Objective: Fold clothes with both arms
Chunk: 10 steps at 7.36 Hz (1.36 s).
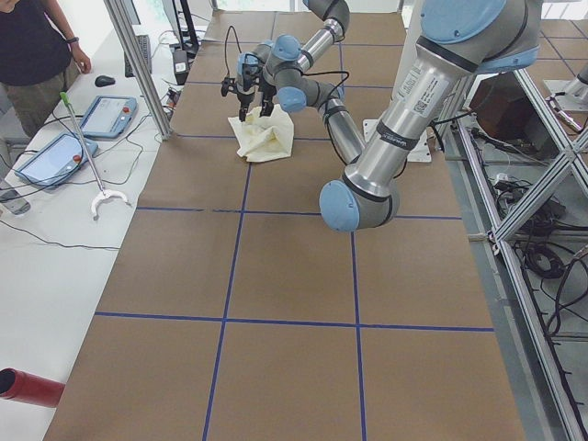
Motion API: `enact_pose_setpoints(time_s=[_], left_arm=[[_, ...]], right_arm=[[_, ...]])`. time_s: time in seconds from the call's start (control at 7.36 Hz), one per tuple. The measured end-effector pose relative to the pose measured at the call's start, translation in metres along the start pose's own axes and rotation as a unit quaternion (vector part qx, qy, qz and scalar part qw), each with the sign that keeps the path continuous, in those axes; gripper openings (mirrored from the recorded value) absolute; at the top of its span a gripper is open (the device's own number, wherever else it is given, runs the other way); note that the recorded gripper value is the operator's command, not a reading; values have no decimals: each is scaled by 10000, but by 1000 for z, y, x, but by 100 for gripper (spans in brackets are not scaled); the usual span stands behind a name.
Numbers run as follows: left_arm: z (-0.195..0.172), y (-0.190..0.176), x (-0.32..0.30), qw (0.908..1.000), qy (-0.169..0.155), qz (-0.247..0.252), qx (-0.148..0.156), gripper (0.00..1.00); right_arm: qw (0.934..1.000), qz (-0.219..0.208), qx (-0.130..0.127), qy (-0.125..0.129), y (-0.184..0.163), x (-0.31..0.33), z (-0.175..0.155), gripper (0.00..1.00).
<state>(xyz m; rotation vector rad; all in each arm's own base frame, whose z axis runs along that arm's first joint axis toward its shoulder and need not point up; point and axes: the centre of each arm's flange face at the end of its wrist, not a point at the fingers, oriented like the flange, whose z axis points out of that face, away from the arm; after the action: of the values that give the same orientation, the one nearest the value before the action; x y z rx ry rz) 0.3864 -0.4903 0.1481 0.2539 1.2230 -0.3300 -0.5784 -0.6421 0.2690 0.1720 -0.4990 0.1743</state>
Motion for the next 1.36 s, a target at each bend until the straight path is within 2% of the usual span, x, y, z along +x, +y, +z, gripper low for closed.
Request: enact_pose_setpoints(time_s=[0.27, 0.54, 0.68, 0.95, 1.22, 1.36], left_arm=[[1, 2, 0, 10000, -1, -17, -21, 100], [7, 7, -1, 10000, -29, -26, -66, 100], [17, 15, -5, 9999, -66, -53, -144, 100], [45, 57, -16, 9983, 39, -346, -462, 100], [78, 98, -28, 9943, 165, -753, -742, 100], [95, 100, -34, 9950, 145, -763, -635, 100]], right_arm=[[9993, -160, 274, 187, -27, 19, 6, 100], [9988, -239, 402, 116, -57, 26, -18, 100], [9993, -198, 318, -61, -72, 32, -38, 100], [9988, 15, -81, -486, -94, 60, -87, 100], [9957, 154, -381, -829, -90, 96, -120, 100], [9941, 196, -456, -967, -77, 126, -128, 100]])
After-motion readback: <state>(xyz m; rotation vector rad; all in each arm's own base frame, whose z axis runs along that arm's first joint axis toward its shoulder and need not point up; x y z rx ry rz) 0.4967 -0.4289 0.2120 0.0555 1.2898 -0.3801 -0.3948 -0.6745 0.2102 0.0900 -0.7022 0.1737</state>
